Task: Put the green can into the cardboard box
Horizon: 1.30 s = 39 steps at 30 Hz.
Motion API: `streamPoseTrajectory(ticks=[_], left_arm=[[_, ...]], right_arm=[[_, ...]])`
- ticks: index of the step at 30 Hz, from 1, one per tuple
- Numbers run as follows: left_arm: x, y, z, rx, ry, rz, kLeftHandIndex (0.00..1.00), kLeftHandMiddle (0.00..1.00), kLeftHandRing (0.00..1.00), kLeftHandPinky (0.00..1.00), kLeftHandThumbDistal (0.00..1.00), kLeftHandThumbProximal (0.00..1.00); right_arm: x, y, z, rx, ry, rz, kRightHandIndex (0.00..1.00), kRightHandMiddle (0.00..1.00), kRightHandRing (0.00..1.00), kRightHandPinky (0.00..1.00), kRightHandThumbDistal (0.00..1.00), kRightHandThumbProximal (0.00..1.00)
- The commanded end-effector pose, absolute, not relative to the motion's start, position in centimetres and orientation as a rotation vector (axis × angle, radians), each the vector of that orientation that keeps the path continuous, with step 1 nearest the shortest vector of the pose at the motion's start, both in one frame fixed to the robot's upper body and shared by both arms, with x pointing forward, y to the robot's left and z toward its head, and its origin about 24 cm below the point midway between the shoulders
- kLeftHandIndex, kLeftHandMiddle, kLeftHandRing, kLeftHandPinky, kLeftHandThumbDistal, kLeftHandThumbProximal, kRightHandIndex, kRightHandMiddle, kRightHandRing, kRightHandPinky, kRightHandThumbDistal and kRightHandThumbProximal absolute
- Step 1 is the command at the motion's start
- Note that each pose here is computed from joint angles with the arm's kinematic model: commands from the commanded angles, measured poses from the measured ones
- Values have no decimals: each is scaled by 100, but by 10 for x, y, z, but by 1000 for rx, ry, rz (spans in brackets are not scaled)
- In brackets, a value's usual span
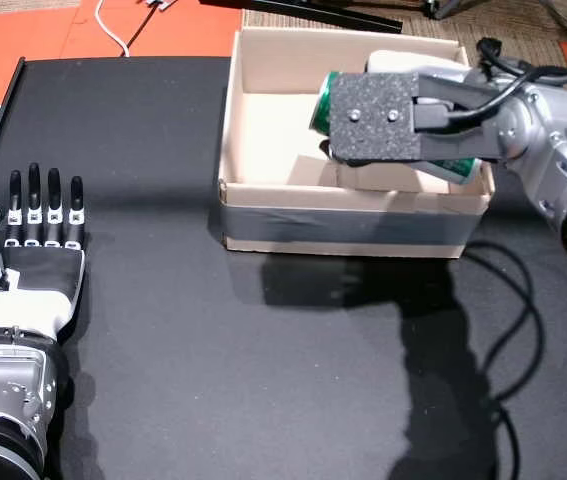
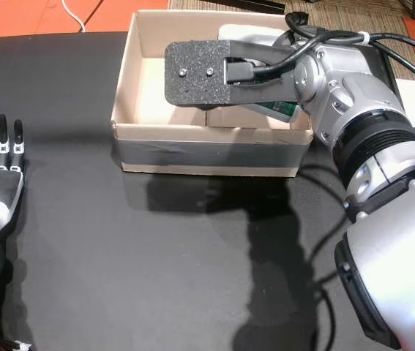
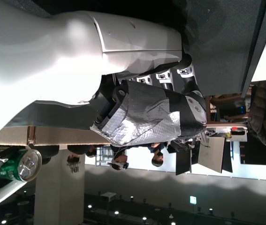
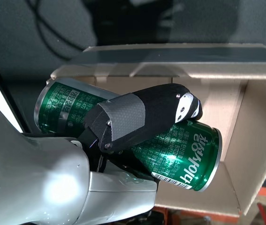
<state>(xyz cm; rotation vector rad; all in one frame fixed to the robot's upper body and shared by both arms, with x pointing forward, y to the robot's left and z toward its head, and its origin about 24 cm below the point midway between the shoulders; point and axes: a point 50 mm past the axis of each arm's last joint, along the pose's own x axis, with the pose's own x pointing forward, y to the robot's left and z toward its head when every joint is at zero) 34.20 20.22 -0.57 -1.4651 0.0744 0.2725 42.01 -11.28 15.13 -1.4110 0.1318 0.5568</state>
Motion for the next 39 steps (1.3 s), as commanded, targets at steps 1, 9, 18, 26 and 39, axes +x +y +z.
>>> streamPoseTrajectory(ticks=[1,9,18,26,39], left_arm=[[323,192,-33,-1467,199,346,54,52,62,75,0,57],[324,192,-32,-1469,199,349,55,54,64,76,0,61],[325,192,-32,-1473,200,353,53,53,63,77,0,60],[324,192,-32,-1478,191,348,53,51,61,74,0,56],[324,193,-32,-1473,194,357,52,51,61,74,0,56]], right_arm=[[423,-114,166,-1420,94,541,27,40,36,42,6,56],[422,-118,162,-1417,96,539,32,44,36,33,13,63],[422,-117,163,-1394,29,519,69,67,65,71,34,59],[421,-117,163,-1414,22,537,72,68,70,69,54,67],[422,-117,167,-1414,29,531,67,71,76,73,76,70]])
